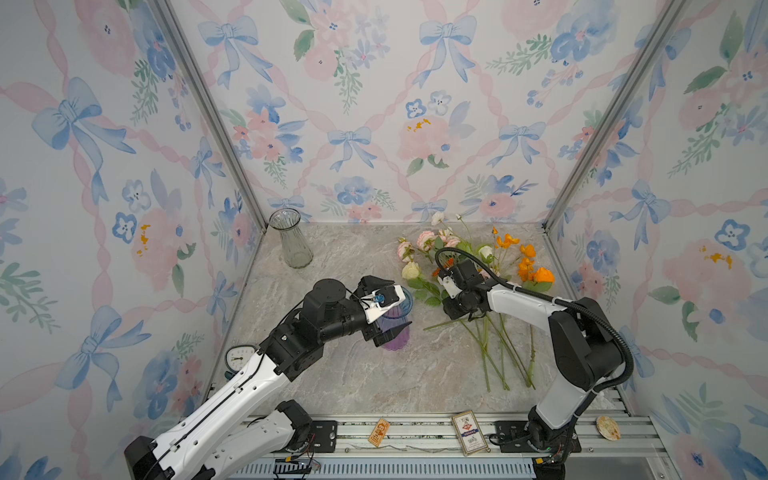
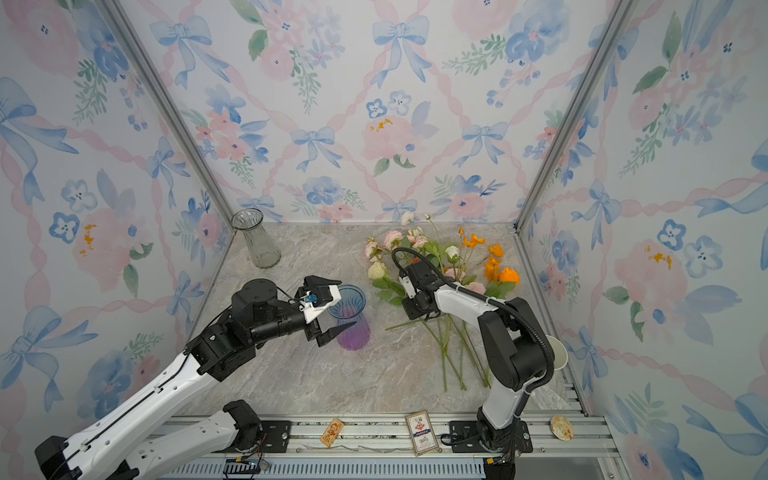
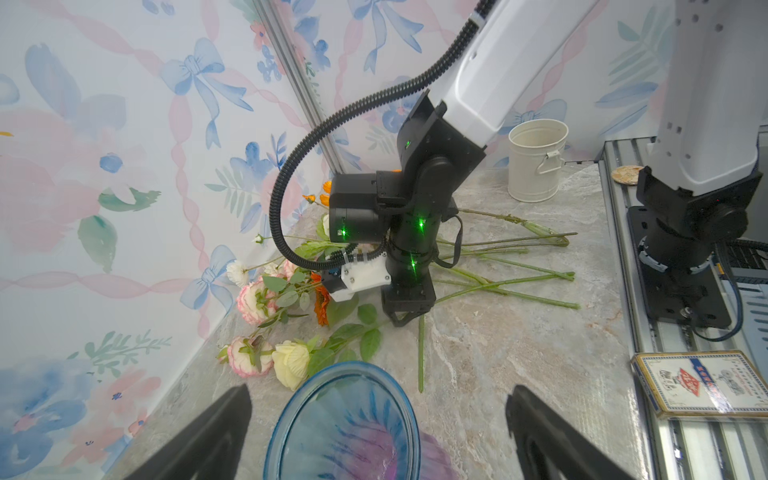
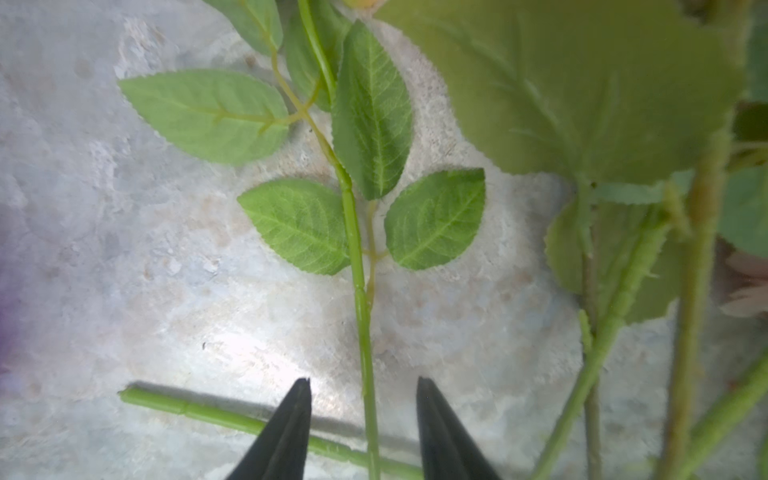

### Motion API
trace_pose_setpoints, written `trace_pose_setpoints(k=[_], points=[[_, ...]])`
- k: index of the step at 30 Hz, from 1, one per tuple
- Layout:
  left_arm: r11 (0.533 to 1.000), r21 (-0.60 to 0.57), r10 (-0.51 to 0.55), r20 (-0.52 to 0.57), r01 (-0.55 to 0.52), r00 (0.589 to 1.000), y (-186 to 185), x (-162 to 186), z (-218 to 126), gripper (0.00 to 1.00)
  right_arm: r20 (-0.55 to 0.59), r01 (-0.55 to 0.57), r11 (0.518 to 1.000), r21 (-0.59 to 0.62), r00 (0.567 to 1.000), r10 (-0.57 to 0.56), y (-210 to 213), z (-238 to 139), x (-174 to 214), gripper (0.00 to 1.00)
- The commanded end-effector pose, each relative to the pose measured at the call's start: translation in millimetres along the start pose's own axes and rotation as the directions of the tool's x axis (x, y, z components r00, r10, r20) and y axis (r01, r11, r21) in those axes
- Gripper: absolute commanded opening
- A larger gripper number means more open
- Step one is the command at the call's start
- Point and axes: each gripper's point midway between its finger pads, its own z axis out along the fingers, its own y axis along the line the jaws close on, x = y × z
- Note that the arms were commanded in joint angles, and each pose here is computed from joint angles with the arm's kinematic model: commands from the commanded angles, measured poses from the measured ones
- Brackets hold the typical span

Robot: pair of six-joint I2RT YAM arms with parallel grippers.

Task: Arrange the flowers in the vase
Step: 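Lower the right gripper onto the cream rose stem while the left gripper re-grips the vase, then close the right gripper on the cream rose stem and lift it upright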

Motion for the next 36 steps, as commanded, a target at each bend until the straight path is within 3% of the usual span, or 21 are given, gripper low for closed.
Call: trace_pose_setpoints(k=[1, 15, 24, 29, 34, 36], points=[[0.999, -0.035, 0.031, 0.033, -0.029, 0.999, 4, -6, -5, 0.98, -0.052, -0.001, 1.0, 0.001, 0.999, 0.001, 2, -2, 6, 0.4], [0.998, -0.05, 0.039, 0.019, -0.038, 0.999, 6, -1, -4, 0.98, -0.12, 0.035, 0.999, 0.028, 0.992, -0.031, 3, 8, 19, 0.37], [0.997, -0.055, 0.047, 0.026, -0.045, 0.999, 6, -2, -6, 0.98, -0.103, 0.05, 0.999, 0.019, 0.994, -0.048, 3, 1, 18, 0.23], [0.997, -0.065, 0.053, 0.026, -0.051, 0.998, 7, -1, -7, 0.98, -0.098, 0.08, 0.997, 0.0, 0.992, -0.079, 7, -2, 17, 0.21], [0.996, -0.071, 0.057, 0.039, -0.054, 0.998, 7, -5, -10, 0.98, -0.088, 0.1, 0.995, -0.012, 0.991, -0.101, 8, -5, 13, 0.0], [0.993, -0.095, 0.067, 0.044, -0.063, 0.997, 9, -5, -13, 0.98, -0.075, 0.106, 0.994, -0.017, 0.991, -0.107, 10, -8, 10, 0.0]])
